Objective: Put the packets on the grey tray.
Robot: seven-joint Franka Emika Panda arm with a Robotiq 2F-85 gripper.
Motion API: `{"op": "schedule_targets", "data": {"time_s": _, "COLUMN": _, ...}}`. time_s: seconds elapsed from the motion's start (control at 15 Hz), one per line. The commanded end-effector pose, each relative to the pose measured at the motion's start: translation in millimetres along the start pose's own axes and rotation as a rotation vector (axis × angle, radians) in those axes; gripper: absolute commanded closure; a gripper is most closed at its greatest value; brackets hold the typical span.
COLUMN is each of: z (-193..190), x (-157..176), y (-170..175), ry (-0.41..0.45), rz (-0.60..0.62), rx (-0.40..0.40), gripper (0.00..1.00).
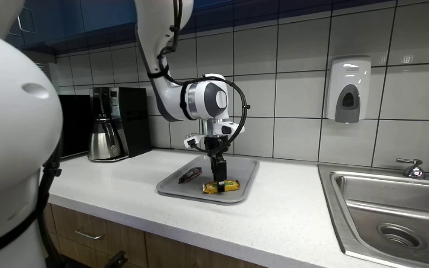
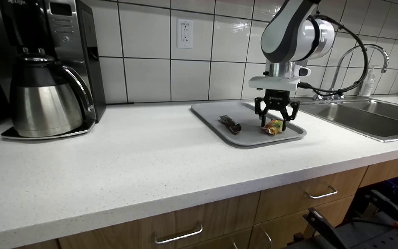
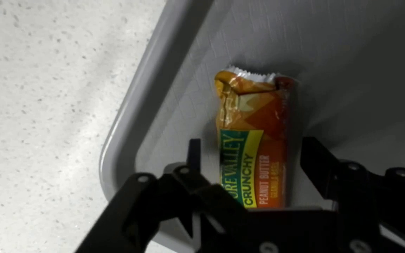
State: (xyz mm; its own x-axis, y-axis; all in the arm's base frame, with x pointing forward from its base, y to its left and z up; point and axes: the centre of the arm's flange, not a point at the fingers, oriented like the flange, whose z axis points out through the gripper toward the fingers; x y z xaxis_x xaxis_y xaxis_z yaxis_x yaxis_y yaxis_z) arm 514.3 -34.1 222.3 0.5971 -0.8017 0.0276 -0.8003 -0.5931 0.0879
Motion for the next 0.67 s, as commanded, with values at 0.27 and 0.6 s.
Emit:
{"op": "schedule_targets", "data": {"time_s": 0.27, "z": -36.7, "x": -2.5, "y": -4.7, "ry": -0.002, "rz": -0.037, "rx": 0.029, "gripper": 0.00}}
{"op": "schedule_targets", "data": {"time_s": 0.6, "z": -69.7, "x": -14.8, "y": 4.2, "ry": 0.004, "rz": -0.071, "rx": 0.065, "gripper": 0.00}}
